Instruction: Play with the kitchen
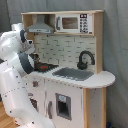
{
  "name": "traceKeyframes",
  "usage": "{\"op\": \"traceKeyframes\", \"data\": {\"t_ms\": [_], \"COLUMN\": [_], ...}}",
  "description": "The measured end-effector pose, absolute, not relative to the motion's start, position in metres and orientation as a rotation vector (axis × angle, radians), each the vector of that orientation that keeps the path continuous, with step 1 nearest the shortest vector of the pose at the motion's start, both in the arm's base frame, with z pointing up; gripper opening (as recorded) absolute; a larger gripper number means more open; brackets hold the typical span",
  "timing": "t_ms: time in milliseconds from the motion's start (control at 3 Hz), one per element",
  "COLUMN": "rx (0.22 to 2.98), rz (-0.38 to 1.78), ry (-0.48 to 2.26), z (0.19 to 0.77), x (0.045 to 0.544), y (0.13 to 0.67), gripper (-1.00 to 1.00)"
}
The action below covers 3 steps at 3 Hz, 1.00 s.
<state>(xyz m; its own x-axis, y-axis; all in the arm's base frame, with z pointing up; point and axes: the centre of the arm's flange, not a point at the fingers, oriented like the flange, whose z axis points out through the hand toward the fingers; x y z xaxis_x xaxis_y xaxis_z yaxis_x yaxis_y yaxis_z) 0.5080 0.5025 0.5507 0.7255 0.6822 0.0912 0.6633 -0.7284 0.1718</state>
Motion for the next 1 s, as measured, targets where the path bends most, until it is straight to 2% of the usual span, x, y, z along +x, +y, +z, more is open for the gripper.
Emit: {"op": "traceKeyframes", "data": {"t_ms": [333, 1000], "rx": [2.794, 2.786], "rz": [0.182, 0.266], "ry": [1.019, 1.063], "z": [0.540, 0.533], "x": [0.511, 0.521], "y": [0.505, 0.522], "gripper": [-1.00, -1.00]}}
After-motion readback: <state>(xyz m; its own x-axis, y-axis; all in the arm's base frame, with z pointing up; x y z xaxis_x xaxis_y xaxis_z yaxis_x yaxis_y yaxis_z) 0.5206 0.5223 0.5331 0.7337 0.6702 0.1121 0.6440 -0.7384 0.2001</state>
